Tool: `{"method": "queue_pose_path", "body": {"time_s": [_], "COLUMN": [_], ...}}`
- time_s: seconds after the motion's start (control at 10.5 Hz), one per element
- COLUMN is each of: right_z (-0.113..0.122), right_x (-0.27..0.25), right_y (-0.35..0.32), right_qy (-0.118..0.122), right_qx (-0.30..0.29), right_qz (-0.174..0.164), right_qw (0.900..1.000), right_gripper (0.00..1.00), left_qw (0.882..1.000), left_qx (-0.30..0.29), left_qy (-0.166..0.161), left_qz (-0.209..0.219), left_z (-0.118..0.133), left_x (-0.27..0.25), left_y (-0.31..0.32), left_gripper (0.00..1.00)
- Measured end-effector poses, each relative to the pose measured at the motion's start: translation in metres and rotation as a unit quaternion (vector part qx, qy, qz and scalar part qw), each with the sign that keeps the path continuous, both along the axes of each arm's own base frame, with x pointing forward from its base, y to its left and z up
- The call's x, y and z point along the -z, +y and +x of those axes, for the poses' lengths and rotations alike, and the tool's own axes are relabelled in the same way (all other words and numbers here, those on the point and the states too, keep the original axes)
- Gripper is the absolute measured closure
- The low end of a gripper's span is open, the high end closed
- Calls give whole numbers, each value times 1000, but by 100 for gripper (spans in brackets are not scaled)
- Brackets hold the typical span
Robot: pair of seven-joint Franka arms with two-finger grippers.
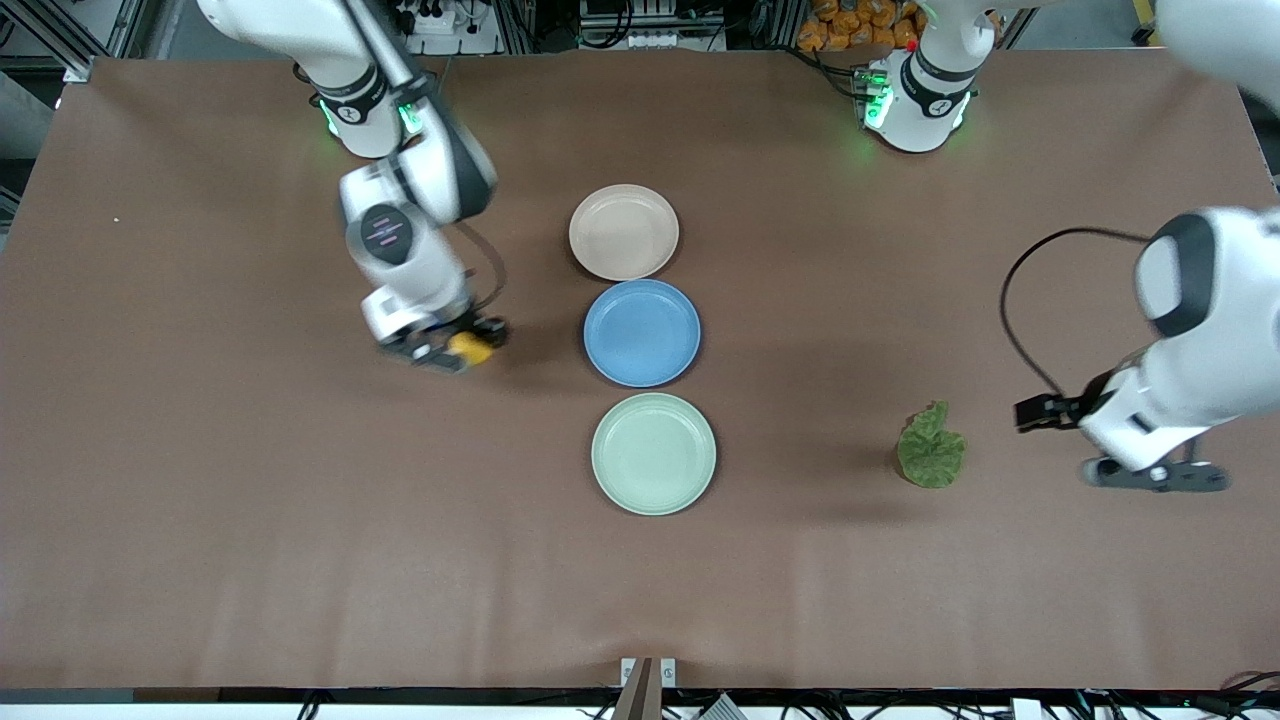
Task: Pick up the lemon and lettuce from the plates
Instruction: 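Set the lettuce on the table with the left gripper while the right lifts lemon, then lower the lemon onto the table and open the right gripper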
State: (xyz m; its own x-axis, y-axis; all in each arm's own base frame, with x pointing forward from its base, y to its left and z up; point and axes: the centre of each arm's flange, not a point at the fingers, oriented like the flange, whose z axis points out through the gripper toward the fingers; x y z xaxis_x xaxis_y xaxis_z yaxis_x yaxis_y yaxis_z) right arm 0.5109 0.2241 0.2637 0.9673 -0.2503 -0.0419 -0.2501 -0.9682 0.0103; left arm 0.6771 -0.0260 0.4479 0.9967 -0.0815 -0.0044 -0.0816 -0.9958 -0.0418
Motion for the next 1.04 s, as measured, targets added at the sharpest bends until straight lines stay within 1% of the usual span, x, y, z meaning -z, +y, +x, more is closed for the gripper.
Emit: {"method": "queue_pose_path", "body": {"time_s": [0.19, 0.28, 0.38, 0.47, 0.66, 0.76, 0.85, 0.95, 1.04], "right_z": [36, 51, 63, 74, 87, 89, 88, 89, 91], "right_x": [10, 20, 30, 40, 57, 62, 63, 62, 59], "right_y": [-92, -132, -165, -192, -229, -235, -237, -237, -238], "right_qy": [4, 8, 11, 14, 19, 21, 23, 22, 20], "right_qx": [-38, -61, -83, -101, -119, -119, -124, -141, -154], "right_qz": [1, 0, -1, -2, -3, -3, -3, -1, -1], "right_qw": [999, 998, 996, 995, 993, 993, 992, 990, 988], "right_gripper": [26, 26, 26, 26, 26, 22, 9, 0, 0], "left_qw": [1000, 999, 999, 999, 999, 1000, 1000, 999, 1000], "left_qx": [-1, 0, -1, -2, -4, -6, -9, -11, -11], "left_qy": [-24, -44, -50, -48, -38, -29, -27, -29, -28], "left_qz": [2, 2, 3, 5, 9, 0, -6, -7, -8], "left_z": [-10, -19, -32, -49, -79, -88, -93, -97, -102], "left_x": [-55, -85, -114, -139, -175, -182, -187, -191, -195], "left_y": [0, -1, -1, -1, -1, -2, -1, 1, 0], "left_gripper": [0, 0, 0, 0, 0, 0, 0, 0, 0]}}
